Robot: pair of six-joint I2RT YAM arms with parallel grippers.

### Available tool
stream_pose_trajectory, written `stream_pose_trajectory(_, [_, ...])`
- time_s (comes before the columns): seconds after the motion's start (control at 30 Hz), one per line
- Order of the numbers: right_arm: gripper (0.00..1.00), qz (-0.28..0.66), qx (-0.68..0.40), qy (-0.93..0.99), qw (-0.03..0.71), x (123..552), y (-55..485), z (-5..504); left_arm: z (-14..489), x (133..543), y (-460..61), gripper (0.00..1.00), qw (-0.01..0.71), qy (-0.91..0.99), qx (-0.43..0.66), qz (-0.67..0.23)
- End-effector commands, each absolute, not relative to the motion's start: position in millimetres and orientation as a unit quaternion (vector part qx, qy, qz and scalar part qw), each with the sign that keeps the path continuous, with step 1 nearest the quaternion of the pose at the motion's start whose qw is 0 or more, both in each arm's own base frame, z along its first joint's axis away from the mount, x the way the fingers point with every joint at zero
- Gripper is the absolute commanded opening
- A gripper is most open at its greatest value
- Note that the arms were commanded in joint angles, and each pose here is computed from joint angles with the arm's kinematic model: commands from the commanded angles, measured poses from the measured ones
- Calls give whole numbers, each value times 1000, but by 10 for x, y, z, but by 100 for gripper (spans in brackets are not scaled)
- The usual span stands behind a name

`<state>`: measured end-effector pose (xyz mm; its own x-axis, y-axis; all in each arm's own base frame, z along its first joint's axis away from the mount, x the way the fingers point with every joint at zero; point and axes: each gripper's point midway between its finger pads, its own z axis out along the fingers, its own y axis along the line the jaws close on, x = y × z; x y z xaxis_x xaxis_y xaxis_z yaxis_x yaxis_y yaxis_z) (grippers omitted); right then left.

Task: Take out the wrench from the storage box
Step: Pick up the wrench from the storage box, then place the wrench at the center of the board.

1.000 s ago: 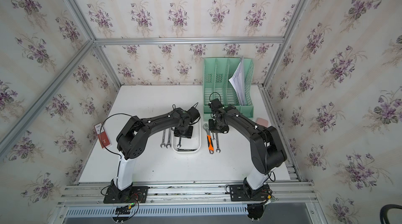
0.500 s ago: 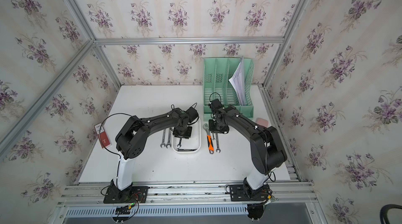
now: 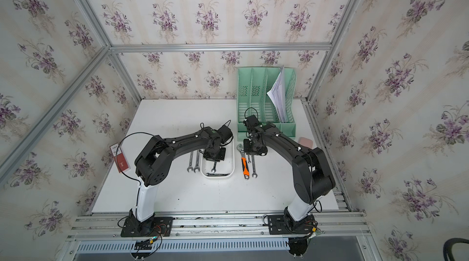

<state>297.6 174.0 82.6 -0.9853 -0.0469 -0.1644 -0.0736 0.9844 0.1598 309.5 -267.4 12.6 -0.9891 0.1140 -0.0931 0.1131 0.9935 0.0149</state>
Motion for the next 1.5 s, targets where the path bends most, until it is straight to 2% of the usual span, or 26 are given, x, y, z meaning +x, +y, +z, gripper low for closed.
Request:
stream_pose_trajectory(0.0, [31, 83, -28, 993, 79, 2977, 1745, 805, 47, 3008, -2545, 17, 26, 997, 66, 34])
stream_pose_trajectory(0.57, [31, 86, -27, 992, 85, 2981, 1744, 872, 541, 3176, -2554, 16, 70, 994, 73, 29])
stream_pose_trajectory(0.9, [31, 88, -27, 992, 88, 2986, 1748, 914, 999, 3292, -2436, 16, 103, 993, 57, 11])
stream_pose_trajectory(1.17, [31, 94, -26, 991, 90, 3003, 1772, 962, 1269, 3403, -1979, 17, 122, 992, 15, 3])
stream_pose_trajectory(1.47, [31, 95, -28, 990, 97, 3042, 1788, 1038, 995, 3424, -1342, 16, 106, 994, -32, 19])
